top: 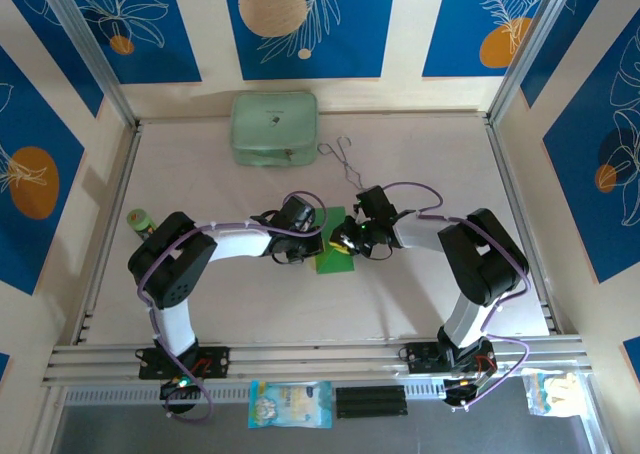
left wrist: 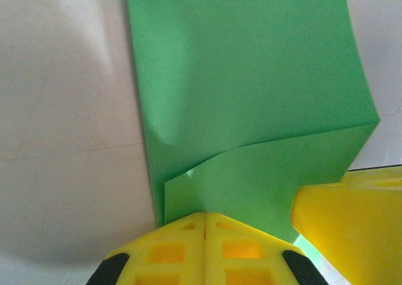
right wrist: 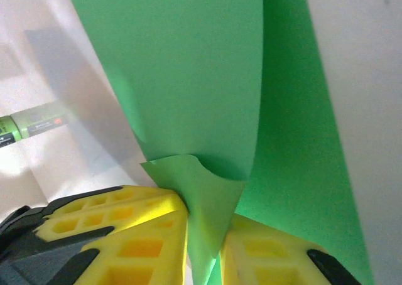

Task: Fold a paper plane with a square sheet of paper (pick it up from the middle)
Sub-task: Turn over the paper at the center of the table.

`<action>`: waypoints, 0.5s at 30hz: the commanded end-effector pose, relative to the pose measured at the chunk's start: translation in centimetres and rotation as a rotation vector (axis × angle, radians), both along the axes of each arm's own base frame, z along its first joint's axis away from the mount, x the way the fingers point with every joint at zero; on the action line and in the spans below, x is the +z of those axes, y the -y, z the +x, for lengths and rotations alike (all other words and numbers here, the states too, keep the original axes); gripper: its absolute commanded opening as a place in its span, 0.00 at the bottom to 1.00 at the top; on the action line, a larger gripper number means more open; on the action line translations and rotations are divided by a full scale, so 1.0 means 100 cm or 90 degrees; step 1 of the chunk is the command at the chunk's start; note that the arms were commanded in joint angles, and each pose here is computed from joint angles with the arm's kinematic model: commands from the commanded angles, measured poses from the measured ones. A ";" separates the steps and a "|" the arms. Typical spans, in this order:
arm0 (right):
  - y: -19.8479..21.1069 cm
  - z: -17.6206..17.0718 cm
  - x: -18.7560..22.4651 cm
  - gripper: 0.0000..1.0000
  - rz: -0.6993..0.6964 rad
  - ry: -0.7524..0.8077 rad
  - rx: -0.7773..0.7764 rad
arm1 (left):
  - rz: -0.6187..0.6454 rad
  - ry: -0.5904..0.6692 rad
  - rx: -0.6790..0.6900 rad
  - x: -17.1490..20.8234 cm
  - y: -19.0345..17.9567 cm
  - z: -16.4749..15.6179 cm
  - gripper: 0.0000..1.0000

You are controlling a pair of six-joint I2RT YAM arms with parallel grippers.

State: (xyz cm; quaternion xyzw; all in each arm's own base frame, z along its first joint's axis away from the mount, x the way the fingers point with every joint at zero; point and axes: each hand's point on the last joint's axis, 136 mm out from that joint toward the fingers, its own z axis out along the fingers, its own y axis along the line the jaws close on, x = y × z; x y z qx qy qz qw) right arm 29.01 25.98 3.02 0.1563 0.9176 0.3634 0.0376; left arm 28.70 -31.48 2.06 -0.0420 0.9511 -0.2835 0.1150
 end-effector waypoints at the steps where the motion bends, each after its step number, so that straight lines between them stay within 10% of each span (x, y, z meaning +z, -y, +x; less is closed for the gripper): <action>1: -0.002 -0.007 -0.005 0.18 0.019 -0.010 0.007 | 0.031 -0.039 0.017 -0.015 -0.017 -0.011 0.03; 9: 0.003 -0.001 -0.002 0.04 0.009 0.015 0.009 | -0.021 -0.003 0.002 0.021 -0.021 0.004 0.15; 15: 0.001 0.014 0.044 0.02 0.061 0.106 0.024 | -0.123 0.036 0.015 0.069 -0.037 0.015 0.52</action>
